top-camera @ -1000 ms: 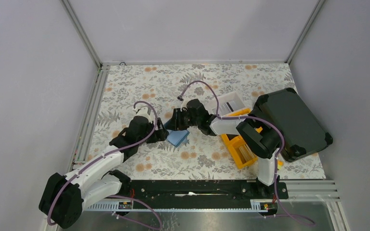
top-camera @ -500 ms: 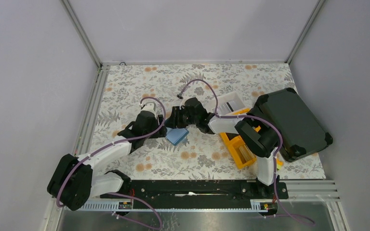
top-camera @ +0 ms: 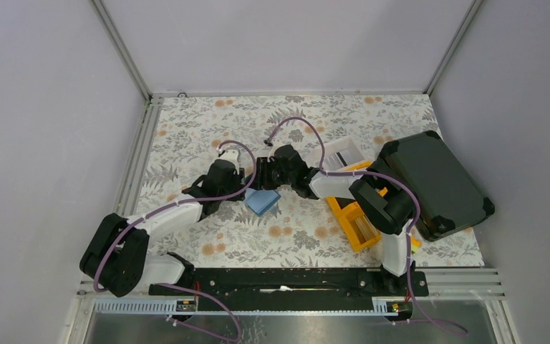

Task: Put the credit cards into the card holder
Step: Open the card holder at the center of the board.

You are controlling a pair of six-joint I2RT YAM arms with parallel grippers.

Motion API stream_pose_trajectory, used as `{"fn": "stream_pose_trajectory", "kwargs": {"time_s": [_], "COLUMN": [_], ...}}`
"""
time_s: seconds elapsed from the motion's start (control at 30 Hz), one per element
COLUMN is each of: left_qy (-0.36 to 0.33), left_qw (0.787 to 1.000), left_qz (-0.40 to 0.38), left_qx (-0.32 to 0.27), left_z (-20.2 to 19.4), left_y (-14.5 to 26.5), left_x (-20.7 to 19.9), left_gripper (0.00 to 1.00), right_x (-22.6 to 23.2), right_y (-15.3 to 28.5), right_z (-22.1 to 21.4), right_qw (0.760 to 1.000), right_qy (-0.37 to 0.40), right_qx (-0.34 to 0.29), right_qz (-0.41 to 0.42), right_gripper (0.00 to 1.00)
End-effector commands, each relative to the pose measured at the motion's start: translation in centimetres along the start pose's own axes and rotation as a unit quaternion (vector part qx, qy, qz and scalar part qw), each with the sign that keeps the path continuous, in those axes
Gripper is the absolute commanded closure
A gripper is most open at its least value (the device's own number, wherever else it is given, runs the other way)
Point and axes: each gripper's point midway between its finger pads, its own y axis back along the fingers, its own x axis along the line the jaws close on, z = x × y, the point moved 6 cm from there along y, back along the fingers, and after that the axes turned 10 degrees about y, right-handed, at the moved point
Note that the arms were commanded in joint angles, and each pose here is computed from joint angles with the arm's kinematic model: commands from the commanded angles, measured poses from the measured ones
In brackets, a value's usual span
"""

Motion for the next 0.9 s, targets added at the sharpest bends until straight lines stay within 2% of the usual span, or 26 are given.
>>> {"fn": "stream_pose_trajectory", "kwargs": {"time_s": [0.0, 0.17, 0.37, 0.57, 0.87], "left_qy": [-0.019, -0.022, 0.0, 0.052, 0.195], "left_qw": [0.997, 0.997, 0.998, 0.996, 0.979], "left_qz": [-0.045, -0.058, -0.055, -0.077, -0.066], "left_qx": [-0.058, -0.04, -0.016, -0.005, 0.015], "left_z": [3.5, 2.7, 1.4, 0.2, -1.4], "left_y": [-0.3, -0.5, 0.1, 1.3, 2.6], "left_x": [-2.0, -2.2, -1.7, -1.9, -2.9], "left_gripper": [0.63, 0.83, 1.0, 1.0, 1.0], "right_x": [1.5, 1.4, 1.0, -0.1, 0.6], "right_y": [0.5, 1.3, 3.6, 8.2, 15.8], "right_z": [2.3, 2.8, 3.8, 4.3, 3.6], "right_qw": [0.999, 0.999, 0.999, 0.996, 0.989], "right_qy": [0.011, 0.012, 0.014, 0.009, 0.05], "right_qx": [-0.027, -0.034, -0.051, -0.08, -0.11], "right_qz": [0.015, 0.009, -0.009, -0.031, -0.081], "right_gripper": [0.55, 0.54, 0.51, 0.46, 0.34]}}
